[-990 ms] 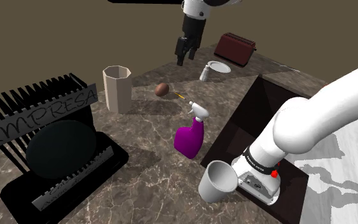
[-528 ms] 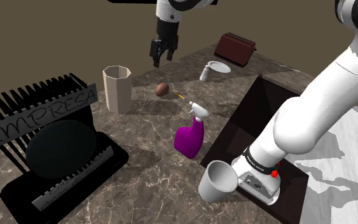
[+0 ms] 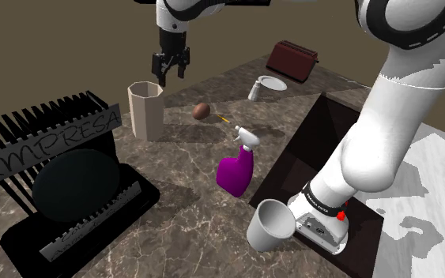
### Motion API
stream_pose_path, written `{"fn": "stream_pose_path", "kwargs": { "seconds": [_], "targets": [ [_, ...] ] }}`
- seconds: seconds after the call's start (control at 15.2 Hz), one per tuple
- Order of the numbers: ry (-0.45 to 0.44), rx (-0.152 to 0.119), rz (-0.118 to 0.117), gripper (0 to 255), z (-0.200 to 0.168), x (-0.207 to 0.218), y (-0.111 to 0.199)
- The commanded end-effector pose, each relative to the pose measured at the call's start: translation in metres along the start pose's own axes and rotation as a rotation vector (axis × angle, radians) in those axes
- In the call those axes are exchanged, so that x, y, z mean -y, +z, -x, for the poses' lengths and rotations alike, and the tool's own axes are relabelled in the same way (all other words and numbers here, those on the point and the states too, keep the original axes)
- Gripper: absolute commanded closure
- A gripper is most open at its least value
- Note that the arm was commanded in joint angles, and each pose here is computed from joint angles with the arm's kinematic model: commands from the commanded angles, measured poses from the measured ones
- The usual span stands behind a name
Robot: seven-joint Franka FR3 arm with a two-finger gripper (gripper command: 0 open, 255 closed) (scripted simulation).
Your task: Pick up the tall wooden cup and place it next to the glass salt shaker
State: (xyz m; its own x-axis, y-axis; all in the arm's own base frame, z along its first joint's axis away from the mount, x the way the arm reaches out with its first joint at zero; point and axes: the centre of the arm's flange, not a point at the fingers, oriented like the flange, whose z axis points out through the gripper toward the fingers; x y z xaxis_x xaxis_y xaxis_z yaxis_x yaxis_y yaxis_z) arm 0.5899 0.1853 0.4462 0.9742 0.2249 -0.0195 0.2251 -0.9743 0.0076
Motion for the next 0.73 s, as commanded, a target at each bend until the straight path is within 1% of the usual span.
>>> {"fn": "stream_pose_path", "kwargs": {
  "seconds": [0.0, 0.13, 0.66],
  "targets": [
    [-0.004, -0.001, -0.001, 0, -0.023, 0.010, 0.008],
    [-0.010, -0.001, -0.001, 0, -0.045, 0.021, 0.016],
    [-0.010, -0.001, -0.001, 0, -0.045, 0.021, 0.056]
  ]
}}
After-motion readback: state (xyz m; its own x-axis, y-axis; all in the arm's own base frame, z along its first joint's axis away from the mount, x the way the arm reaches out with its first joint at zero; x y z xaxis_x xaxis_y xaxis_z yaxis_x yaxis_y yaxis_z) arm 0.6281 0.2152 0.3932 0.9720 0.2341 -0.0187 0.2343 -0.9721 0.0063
